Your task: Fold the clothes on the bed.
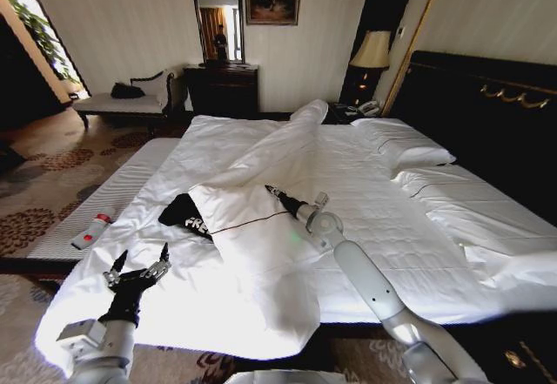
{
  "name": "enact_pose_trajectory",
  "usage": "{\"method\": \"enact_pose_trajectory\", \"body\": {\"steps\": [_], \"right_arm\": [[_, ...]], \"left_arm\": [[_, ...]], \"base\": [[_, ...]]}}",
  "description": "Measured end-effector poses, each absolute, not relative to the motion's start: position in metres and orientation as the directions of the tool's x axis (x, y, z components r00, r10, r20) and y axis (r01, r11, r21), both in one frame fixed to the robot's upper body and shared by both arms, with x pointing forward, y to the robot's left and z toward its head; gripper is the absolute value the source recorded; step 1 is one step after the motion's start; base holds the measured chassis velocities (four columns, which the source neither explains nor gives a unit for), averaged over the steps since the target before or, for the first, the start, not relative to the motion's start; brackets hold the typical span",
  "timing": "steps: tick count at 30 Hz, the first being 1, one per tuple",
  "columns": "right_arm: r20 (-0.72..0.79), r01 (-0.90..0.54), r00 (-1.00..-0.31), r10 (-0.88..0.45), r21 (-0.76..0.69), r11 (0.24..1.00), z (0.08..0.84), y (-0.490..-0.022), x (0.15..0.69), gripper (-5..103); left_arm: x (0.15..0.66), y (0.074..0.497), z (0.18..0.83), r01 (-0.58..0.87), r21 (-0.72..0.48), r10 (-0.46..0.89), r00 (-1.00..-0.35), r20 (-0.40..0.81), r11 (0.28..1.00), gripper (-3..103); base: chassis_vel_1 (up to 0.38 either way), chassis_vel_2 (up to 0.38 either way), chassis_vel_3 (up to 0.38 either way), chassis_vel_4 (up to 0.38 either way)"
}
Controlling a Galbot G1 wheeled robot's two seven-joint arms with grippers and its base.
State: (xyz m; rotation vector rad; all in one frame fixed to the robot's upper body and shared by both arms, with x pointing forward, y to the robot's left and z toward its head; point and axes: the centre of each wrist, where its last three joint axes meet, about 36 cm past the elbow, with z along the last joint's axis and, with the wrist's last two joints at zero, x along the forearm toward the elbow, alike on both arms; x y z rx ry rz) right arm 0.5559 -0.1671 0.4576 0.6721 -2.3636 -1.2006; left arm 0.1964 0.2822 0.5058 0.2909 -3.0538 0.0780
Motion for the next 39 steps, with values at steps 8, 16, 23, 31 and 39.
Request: {"method": "enact_pose_trajectory", "body": {"steps": [8,16,23,31,39], "right_arm": [[0.096,-0.250,-0.833,-0.545,0.813,0.526,0.461,-0.166,0.551,8],[-0.038,-0.257,-0.908,-0.418,0.837,0.484,0.474,-0.193,0.507,2],[-0.122,-0.213,-0.969,-0.216,0.854,0.474,0.482,-0.241,0.456,2],[-0.191,-0.165,-0.982,0.005,0.862,0.479,0.496,-0.280,0.390,2],[-0.209,-0.076,-0.956,0.208,0.857,0.510,0.503,-0.313,0.323,2]], "left_arm": [[0.197,0.282,0.506,-0.190,-0.044,-0.186,-0.980,0.075,0.981,100],[0.200,0.281,0.507,-0.185,-0.054,-0.181,-0.982,0.061,0.981,100],[0.203,0.279,0.508,-0.176,-0.067,-0.173,-0.984,0.048,0.982,100],[0.207,0.276,0.509,-0.160,-0.079,-0.157,-0.987,0.036,0.984,100],[0.210,0.276,0.510,-0.144,-0.095,-0.142,-0.990,0.027,0.985,100]], "base": [[0.000,0.000,0.000,0.000],[0.000,0.000,0.000,0.000],[0.000,0.000,0.000,0.000],[0.000,0.000,0.000,0.000],[0.000,0.000,0.000,0.000]]}}
